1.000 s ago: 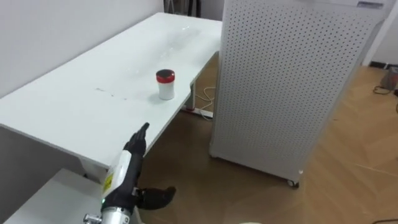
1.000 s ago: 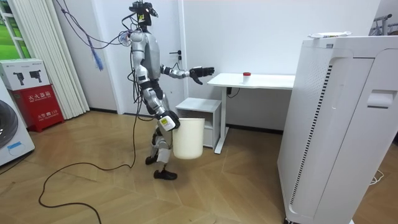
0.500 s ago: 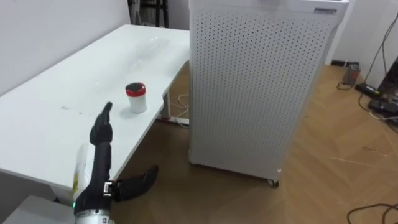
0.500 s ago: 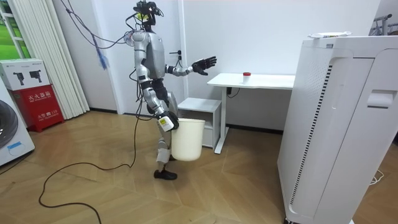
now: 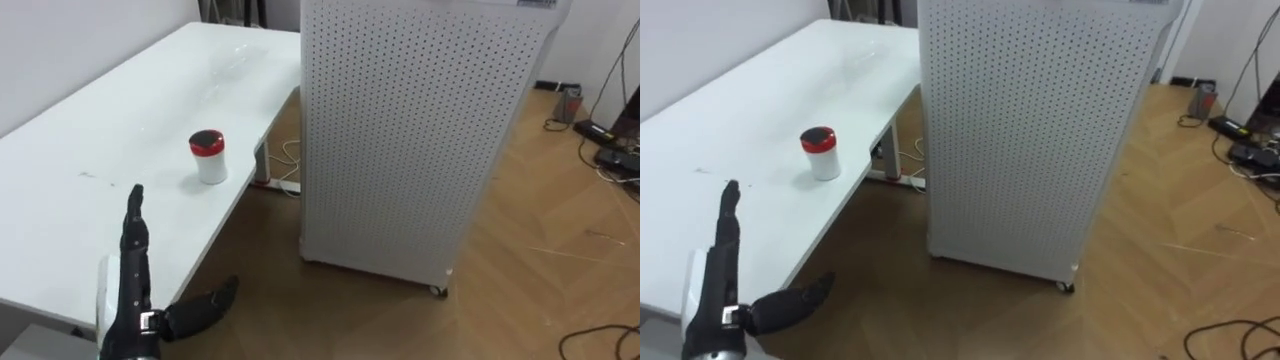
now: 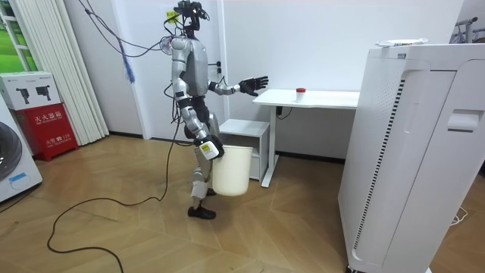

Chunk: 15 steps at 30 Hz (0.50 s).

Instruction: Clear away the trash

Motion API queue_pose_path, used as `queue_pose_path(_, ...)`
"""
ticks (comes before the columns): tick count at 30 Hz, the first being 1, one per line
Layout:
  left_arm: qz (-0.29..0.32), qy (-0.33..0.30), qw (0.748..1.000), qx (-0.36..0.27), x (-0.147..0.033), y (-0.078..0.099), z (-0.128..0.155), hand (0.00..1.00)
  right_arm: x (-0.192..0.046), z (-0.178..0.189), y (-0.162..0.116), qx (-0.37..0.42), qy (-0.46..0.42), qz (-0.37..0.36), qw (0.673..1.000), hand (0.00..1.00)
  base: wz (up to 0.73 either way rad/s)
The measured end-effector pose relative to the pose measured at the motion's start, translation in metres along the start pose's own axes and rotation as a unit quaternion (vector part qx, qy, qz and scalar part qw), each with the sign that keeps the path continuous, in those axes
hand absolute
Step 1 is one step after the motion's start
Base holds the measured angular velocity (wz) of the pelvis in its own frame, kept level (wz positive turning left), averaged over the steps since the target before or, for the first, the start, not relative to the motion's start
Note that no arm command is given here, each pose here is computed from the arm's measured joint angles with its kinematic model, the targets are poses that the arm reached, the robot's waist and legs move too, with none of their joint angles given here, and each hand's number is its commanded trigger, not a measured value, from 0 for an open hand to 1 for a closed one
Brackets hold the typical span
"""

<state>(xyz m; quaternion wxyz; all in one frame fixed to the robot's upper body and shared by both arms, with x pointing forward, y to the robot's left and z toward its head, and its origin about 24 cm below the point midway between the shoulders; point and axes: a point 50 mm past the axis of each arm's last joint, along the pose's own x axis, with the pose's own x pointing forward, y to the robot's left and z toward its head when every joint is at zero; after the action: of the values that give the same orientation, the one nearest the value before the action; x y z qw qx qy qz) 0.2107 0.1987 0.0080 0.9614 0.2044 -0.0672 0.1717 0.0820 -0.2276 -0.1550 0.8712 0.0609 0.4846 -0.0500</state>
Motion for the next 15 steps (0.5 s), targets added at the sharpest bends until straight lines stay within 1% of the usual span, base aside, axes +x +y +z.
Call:
queue_pose_path(4,0.009,0.016,1.000,-0.007,0.000,0.008,-0.005,0.00,0.001,-0.002,0.007,-0.005,0.003,0.013,1.000,1.00,-0.36)
queue_pose_path(9,0.001,0.021,1.000,-0.007,0.000,0.006,-0.007,0.00,0.000,-0.003,0.003,0.001,0.007,0.004,1.000,1.00,0.15)
queue_pose_path(11,0.001,0.043,0.999,-0.002,-0.005,0.005,-0.016,0.00,0.000,-0.003,0.001,0.003,0.008,-0.003,1.000,1.00,-0.17)
queue_pose_path(12,0.003,0.044,0.999,-0.001,-0.006,0.006,-0.016,0.00,0.000,-0.003,0.001,0.003,0.008,-0.004,1.000,1.00,0.00)
queue_pose_path(15,0.010,0.046,0.999,-0.004,-0.006,0.005,-0.016,0.00,-0.001,-0.006,0.001,0.004,0.017,-0.007,1.000,1.00,0.31)
